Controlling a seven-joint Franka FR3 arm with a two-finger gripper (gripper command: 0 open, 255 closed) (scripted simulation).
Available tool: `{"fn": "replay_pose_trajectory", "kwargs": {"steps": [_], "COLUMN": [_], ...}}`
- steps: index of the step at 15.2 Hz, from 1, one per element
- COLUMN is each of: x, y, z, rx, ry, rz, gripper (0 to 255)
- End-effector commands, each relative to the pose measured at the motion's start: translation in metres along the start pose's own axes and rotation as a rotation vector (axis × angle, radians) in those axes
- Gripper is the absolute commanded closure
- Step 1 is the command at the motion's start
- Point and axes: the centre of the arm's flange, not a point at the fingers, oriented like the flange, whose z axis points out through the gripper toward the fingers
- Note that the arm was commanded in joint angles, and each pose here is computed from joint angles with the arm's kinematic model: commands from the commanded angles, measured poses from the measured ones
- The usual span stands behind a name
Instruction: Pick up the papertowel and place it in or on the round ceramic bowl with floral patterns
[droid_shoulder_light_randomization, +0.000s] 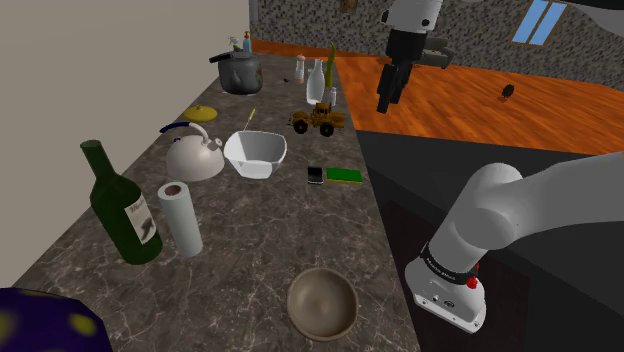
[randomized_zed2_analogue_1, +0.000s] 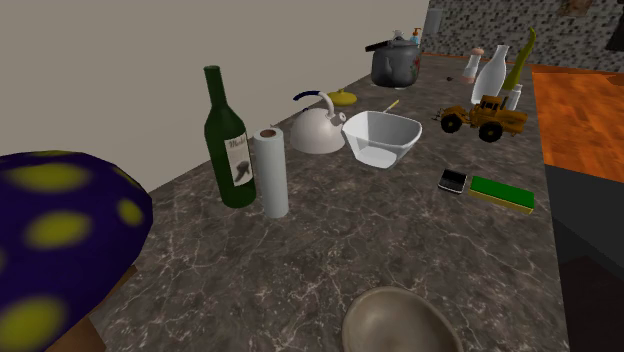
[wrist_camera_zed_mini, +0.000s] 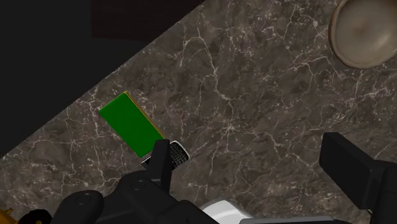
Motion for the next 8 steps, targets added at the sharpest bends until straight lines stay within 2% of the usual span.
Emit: {"fn": "replay_pose_trajectory", "kwargs": {"steps": [1, 8], "x": [0.000, 0.057], "y": [0.000, -0.069], "z": [0.000, 0.026], "rx": [0.000, -0.008], "ry": [0.000, 0.002], "rz": [0.000, -0.009], "gripper": [0, 0]}}
